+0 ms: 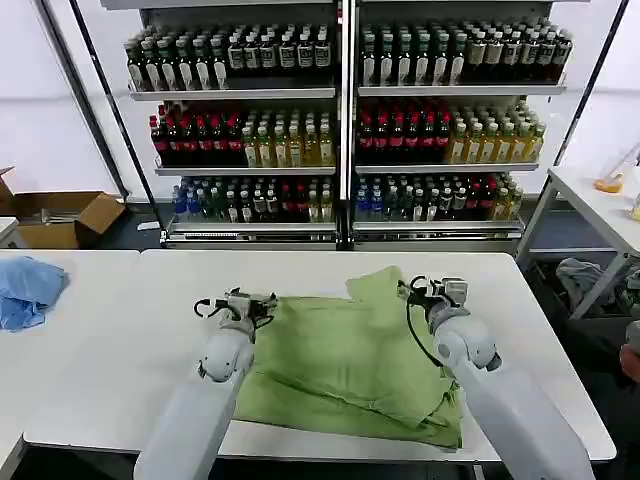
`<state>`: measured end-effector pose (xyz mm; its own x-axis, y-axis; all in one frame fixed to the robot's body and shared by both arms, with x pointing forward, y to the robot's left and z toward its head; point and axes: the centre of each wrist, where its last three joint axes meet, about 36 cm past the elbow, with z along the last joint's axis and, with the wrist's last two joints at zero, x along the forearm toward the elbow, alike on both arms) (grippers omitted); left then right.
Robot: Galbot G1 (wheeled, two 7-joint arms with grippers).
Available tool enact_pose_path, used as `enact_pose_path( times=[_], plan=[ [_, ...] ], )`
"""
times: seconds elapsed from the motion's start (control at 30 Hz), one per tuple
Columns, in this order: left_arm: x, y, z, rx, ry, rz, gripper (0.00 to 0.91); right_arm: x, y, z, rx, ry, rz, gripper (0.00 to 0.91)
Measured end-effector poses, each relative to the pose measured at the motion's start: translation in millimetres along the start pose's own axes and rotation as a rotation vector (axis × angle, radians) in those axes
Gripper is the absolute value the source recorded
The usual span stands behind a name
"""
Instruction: Fold and organize the clothes.
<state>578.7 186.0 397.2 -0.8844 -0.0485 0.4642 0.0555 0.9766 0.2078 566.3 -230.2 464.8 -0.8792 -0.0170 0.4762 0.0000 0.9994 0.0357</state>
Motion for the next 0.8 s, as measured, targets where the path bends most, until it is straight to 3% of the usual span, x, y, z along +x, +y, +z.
enact_pose_path(
  times=[0.33, 0.8],
  plan=[
    [-30, -1, -9, -0.033, 0.053, -0.04, 0.907, -29, 4, -13, -0.011, 0.041, -0.002, 0.907],
    [-28, 8, -8, 0.066, 0.078, -0.062, 0.907, -57, 9, 0, -0.048, 0.124, -0.003, 0.907]
  ],
)
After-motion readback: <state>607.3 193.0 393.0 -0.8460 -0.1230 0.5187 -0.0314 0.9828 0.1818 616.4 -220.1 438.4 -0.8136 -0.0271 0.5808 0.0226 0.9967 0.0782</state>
